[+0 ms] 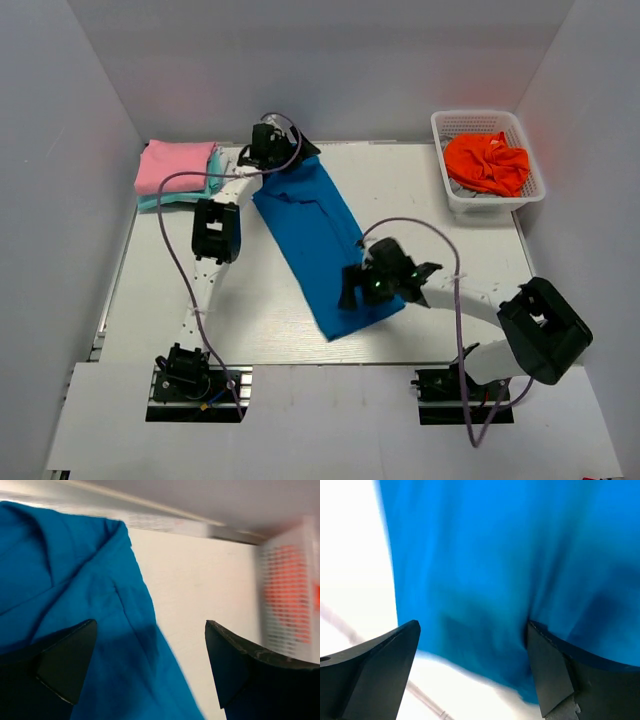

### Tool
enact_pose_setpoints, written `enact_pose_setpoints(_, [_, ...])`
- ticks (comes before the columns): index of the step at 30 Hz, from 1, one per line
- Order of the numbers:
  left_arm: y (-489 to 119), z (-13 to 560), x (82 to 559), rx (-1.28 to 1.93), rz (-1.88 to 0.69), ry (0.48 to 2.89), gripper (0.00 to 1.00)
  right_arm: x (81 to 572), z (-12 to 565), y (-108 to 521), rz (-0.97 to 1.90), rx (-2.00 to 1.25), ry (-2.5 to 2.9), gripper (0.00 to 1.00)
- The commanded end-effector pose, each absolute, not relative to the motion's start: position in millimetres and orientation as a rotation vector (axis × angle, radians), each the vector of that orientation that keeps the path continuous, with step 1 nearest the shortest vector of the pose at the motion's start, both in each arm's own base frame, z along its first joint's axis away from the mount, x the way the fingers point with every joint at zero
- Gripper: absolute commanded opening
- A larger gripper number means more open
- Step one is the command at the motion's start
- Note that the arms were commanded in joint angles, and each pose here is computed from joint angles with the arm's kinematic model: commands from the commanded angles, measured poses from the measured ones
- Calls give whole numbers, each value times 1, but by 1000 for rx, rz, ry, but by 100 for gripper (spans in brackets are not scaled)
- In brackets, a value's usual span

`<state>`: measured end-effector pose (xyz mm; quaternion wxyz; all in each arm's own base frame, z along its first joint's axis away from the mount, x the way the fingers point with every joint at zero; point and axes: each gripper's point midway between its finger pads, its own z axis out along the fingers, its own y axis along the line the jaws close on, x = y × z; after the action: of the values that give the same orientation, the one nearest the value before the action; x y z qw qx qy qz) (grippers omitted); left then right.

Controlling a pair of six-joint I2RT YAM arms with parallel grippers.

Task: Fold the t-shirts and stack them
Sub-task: Rotate the tshirt 90 degrees

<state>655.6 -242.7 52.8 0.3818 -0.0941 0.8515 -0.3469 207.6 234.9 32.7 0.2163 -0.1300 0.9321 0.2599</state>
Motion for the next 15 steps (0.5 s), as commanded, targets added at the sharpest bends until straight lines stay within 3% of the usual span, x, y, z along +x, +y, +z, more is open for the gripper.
enact_pose_setpoints(1, [-307,11,637,-255,-1295,2130,100,123,24,253,853,-696,2732,90])
enact_pose_setpoints(2, [-316,-9,635,-277,-1321,2137,100,117,29,261,887,-760,2702,90])
enact_pose_setpoints(8, [-350,19,645,-183,-1279,1976,100,61,51,314,1125,-1305,2384,90])
enact_pose_setpoints(15, [-361,72,659,-126,-1232,1828,100,75,82,347,1041,-1335,2200,90])
